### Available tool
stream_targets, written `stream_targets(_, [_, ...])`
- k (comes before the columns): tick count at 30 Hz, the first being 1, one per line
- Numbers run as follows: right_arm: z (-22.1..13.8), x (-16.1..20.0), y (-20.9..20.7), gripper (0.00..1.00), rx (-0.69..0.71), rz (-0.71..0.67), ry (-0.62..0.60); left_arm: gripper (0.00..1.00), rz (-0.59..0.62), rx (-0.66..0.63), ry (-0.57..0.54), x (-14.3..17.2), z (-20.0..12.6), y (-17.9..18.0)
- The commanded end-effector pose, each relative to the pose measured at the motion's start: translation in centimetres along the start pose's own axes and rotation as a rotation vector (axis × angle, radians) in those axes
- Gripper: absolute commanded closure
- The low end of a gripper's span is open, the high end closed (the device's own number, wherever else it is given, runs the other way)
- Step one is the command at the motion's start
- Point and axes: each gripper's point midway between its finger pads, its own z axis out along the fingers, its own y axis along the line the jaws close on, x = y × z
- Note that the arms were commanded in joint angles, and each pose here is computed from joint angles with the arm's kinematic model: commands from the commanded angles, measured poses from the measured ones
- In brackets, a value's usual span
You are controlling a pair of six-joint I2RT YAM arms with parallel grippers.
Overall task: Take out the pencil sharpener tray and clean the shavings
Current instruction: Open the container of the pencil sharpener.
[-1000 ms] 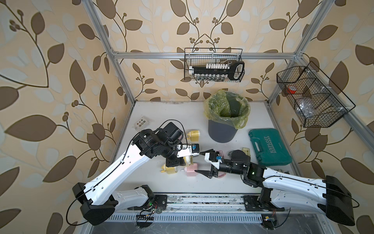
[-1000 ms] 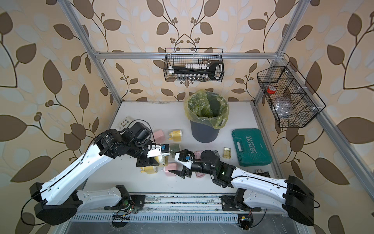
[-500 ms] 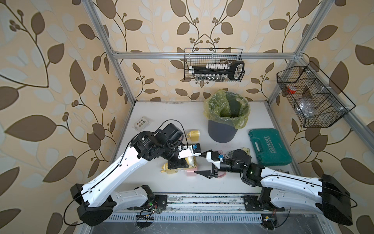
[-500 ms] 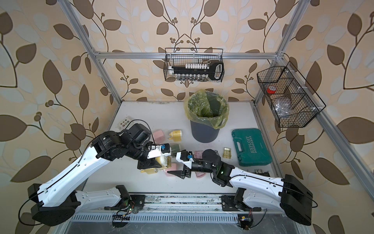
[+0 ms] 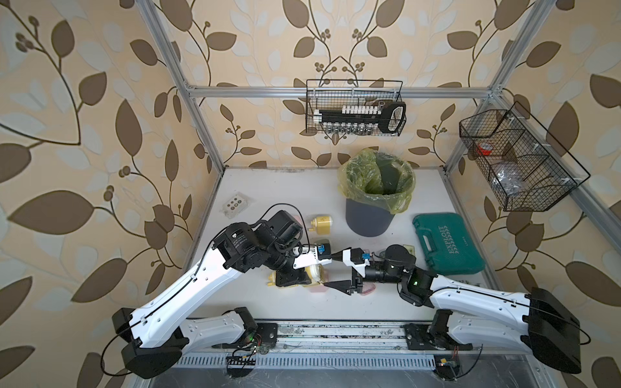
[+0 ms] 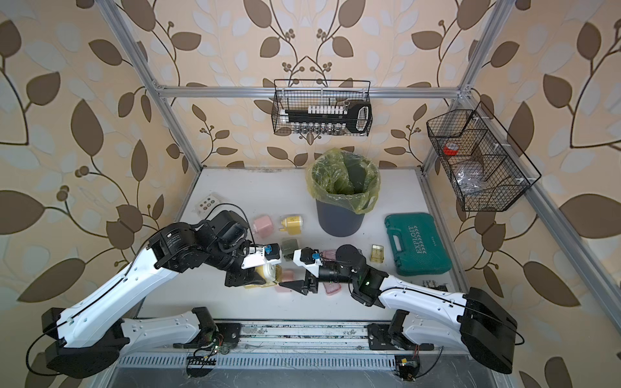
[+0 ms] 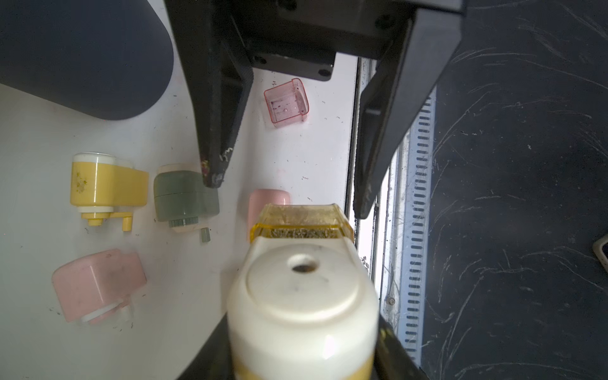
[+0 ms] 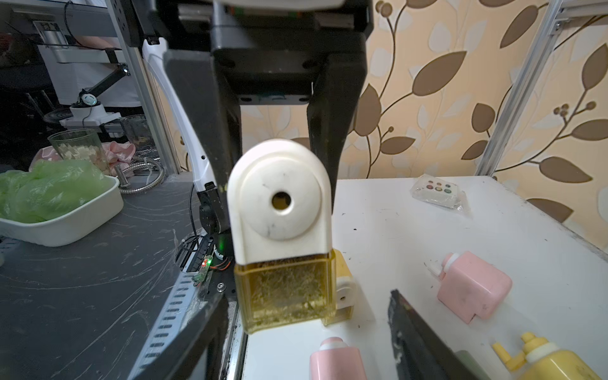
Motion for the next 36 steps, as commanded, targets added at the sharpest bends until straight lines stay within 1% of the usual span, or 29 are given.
stream_targets(1, [0.4,-0.5,0.5,0.28,-0.044,0.014,-0.012,1.0,0.007,0.008,-0.052,-0.7,-0.6,-0.7])
stream_targets(17, [0.9,-1.6,0.8,0.29,-0.08,0.014,-0.033,1.0,0.01,0.01,-0.046,-0.6,-0.2,-0.9])
stream_targets(36, [1.6,-1.0,1.2,0.34,-0.098,0.03,-0.01,1.0,0.011,0.012,-0.046,-0.7,-0.1,-1.2])
